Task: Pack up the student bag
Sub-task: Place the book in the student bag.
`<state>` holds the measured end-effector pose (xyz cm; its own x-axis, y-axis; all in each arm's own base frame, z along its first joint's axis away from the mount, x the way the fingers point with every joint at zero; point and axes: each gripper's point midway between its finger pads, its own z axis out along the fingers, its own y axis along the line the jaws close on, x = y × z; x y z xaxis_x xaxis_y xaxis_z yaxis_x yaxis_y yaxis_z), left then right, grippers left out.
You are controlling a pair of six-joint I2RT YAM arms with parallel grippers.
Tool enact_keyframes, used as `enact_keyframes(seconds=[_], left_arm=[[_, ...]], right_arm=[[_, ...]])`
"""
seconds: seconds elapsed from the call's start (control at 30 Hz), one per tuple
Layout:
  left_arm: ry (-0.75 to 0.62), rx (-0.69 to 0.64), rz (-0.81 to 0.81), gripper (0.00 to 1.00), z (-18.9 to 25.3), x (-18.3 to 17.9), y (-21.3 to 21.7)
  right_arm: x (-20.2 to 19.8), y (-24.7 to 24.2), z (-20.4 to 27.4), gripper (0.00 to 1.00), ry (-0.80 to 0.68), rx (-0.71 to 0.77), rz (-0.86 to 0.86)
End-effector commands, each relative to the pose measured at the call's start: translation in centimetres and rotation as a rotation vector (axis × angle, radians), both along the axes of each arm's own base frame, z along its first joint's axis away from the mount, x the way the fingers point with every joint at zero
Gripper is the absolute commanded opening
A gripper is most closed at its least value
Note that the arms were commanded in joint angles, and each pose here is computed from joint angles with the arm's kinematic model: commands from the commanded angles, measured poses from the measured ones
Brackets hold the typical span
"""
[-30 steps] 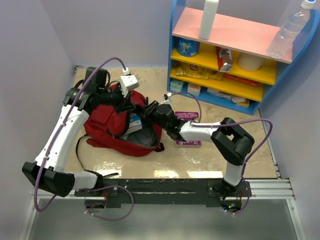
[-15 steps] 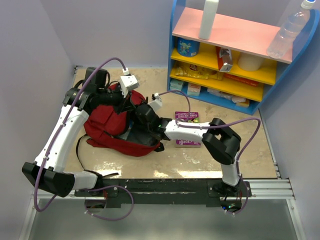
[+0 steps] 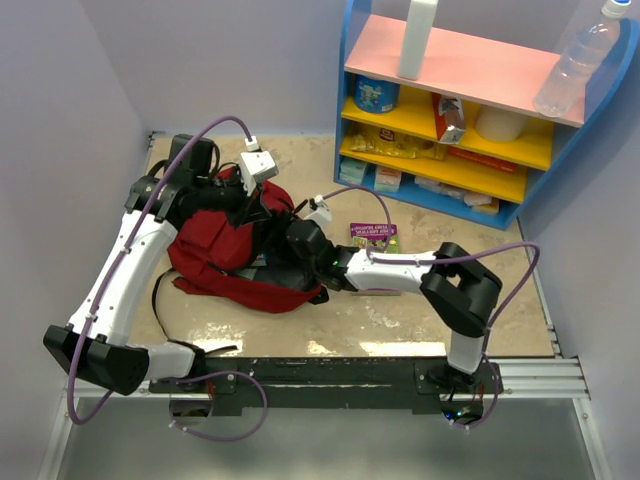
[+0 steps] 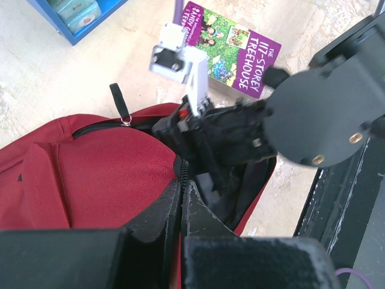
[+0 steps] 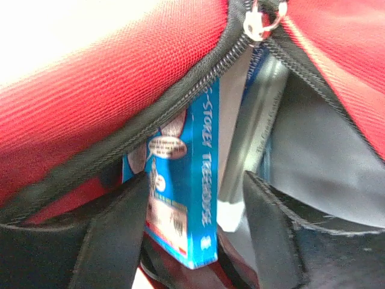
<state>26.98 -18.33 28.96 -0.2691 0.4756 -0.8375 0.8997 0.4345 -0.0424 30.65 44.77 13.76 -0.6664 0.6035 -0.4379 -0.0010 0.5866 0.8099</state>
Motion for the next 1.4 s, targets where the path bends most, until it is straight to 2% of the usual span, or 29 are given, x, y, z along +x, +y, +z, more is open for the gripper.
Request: enact_keyframes(seconds=[0.0,0.07,0.1,0.2,0.27,0.43,0.5,0.9,0.93,1.0,1.03,1.07,1.13,1.17,1.27,1.3,1.37], left_arm=[[-0.075,-0.081,-0.066,0.0,3.2,-1.2,-1.0],[-0.071,-0.083,-0.064,0.0,3.1,-1.2,-1.1],[-0.069,-0.083,-0.064,0.0,3.0,-1.1,-1.1],[-0.064,-0.091,-0.063,0.0,3.1,-1.2,-1.2],[-0.064,-0.094,-0.064,0.0,3.2,-1.1,-1.2],[-0.068,-0.091,-0.059,0.0,3.4,-1.0,-1.2],[-0.065,-0.092,-0.058,0.0,3.4,-1.0,-1.2],[-0.079,-0.089,-0.058,0.0,3.9,-1.0,-1.1],[-0.078,-0.087,-0.056,0.0,3.8,-0.9,-1.1],[-0.079,-0.084,-0.056,0.0,3.8,-1.0,-1.0],[-0.081,-0.083,-0.059,0.0,3.8,-1.0,-1.1],[-0.079,-0.083,-0.057,0.0,3.7,-1.0,-1.0],[-0.083,-0.086,-0.059,0.0,3.8,-1.0,-1.1],[-0.076,-0.088,-0.063,0.0,3.6,-1.0,-1.2],[-0.074,-0.094,-0.066,0.0,3.4,-0.9,-1.3],[-0.074,-0.094,-0.066,0.0,3.3,-0.9,-1.3],[-0.068,-0.096,-0.065,0.0,3.2,-0.9,-1.3]], right_arm=[[-0.8,-1.7,2.4,0.58,-0.064,0.011,0.019],[-1.2,-2.3,2.7,0.48,-0.074,0.002,0.025],[-1.5,-2.5,2.2,0.37,-0.067,-0.009,0.033],[-1.6,-2.8,2.1,0.17,-0.074,-0.031,0.042],[-1.6,-2.8,2.0,0.08,-0.086,-0.044,0.049],[-1.7,-1.3,2.3,0.04,-0.096,-0.034,0.097],[-1.5,-0.6,2.3,0.0,-0.094,-0.024,0.11],[-2.4,3.8,1.8,0.01,-0.066,0.001,0.194],[-2.3,3.4,1.9,0.03,-0.07,-0.003,0.188],[-1.8,1.9,3.1,0.18,-0.092,0.0,0.172],[-1.7,1.0,3.6,0.28,-0.115,-0.014,0.173],[-2.0,-0.4,4.6,0.43,-0.129,-0.015,0.165],[-1.6,-2.8,5.5,0.53,-0.147,-0.017,0.148],[-2.3,-4.7,6.4,0.61,-0.165,-0.011,0.139],[-3.0,-9.3,5.0,0.76,-0.15,-0.084,0.088],[-2.9,-11.3,6.6,0.77,-0.173,-0.063,0.056],[-3.1,-14.5,5.1,0.8,-0.152,-0.099,0.015]])
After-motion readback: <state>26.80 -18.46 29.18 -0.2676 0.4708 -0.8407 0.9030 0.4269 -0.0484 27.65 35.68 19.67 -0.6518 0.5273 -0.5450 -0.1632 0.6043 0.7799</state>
